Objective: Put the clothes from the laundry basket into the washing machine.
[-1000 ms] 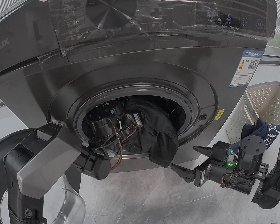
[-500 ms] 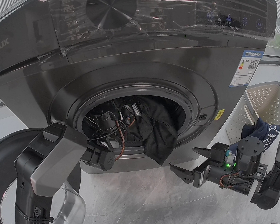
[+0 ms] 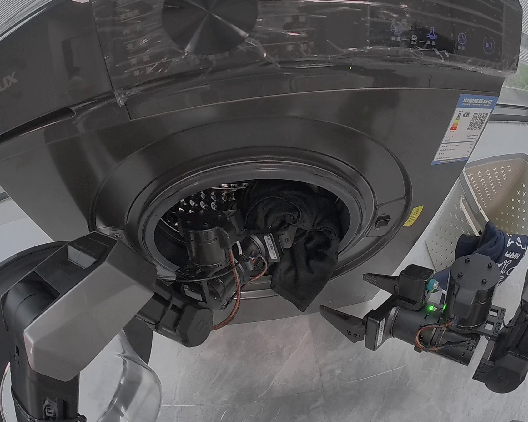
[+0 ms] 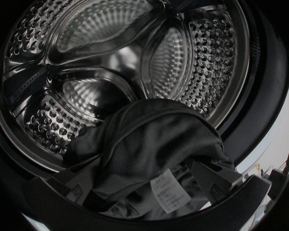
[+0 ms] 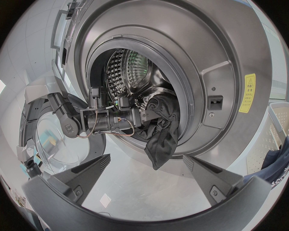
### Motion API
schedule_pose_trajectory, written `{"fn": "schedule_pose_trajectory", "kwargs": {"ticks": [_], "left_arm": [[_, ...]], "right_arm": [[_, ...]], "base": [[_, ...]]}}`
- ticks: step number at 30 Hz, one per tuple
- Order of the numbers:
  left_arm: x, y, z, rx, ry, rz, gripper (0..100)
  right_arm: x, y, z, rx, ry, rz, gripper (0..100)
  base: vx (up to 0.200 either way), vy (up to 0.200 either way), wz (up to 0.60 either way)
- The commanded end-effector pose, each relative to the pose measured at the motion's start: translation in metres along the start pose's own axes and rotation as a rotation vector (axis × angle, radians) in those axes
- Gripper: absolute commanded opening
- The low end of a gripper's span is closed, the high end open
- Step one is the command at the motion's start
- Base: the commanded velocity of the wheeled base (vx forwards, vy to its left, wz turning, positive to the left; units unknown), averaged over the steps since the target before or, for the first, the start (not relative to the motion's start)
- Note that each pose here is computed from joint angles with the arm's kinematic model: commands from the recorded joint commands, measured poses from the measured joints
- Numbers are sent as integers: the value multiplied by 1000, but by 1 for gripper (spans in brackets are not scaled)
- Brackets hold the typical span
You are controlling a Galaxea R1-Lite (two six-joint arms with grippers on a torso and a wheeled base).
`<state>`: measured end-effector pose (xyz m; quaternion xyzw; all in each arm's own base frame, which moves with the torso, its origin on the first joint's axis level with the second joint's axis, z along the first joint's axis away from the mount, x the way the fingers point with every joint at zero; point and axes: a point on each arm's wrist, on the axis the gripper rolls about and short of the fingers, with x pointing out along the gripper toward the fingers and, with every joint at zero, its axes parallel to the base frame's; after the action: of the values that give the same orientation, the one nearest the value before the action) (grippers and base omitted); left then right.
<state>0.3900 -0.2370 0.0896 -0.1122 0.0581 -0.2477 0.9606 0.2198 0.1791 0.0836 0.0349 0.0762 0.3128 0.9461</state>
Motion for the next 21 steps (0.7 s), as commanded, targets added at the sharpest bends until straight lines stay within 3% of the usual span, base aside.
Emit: {"fn": "schedule_pose_trajectory", "kwargs": {"ticks": [1,2,3,14,17,20,21], "left_arm": [[1,-13,-11,7,37,-31,100],[2,-14,-15,12,45,-34,100],[3,-14,-18,16,52,-34,0],[34,-13,-31,20,-3,-12,0],[47,-9,-19,15,-85,42,0],[63,5,2,12,-206,123,0],[63,5,2,12,-206,123,0]], "right_arm": [[-1,0,3,0,-12,1,100],[-2,1,5,-1,-18,2,100],[-2,1,6,-1,-21,2,100],[-2,0,8,0,-32,1,100],[-1,0,8,0,-36,-1,100],[0,-2,9,1,-36,-5,100],[0,-2,9,1,-36,-5,100]], "base": [[0,0,0],[0,0,0],[0,0,0],[0,0,0],[0,0,0],[0,0,0],[0,0,0]]}}
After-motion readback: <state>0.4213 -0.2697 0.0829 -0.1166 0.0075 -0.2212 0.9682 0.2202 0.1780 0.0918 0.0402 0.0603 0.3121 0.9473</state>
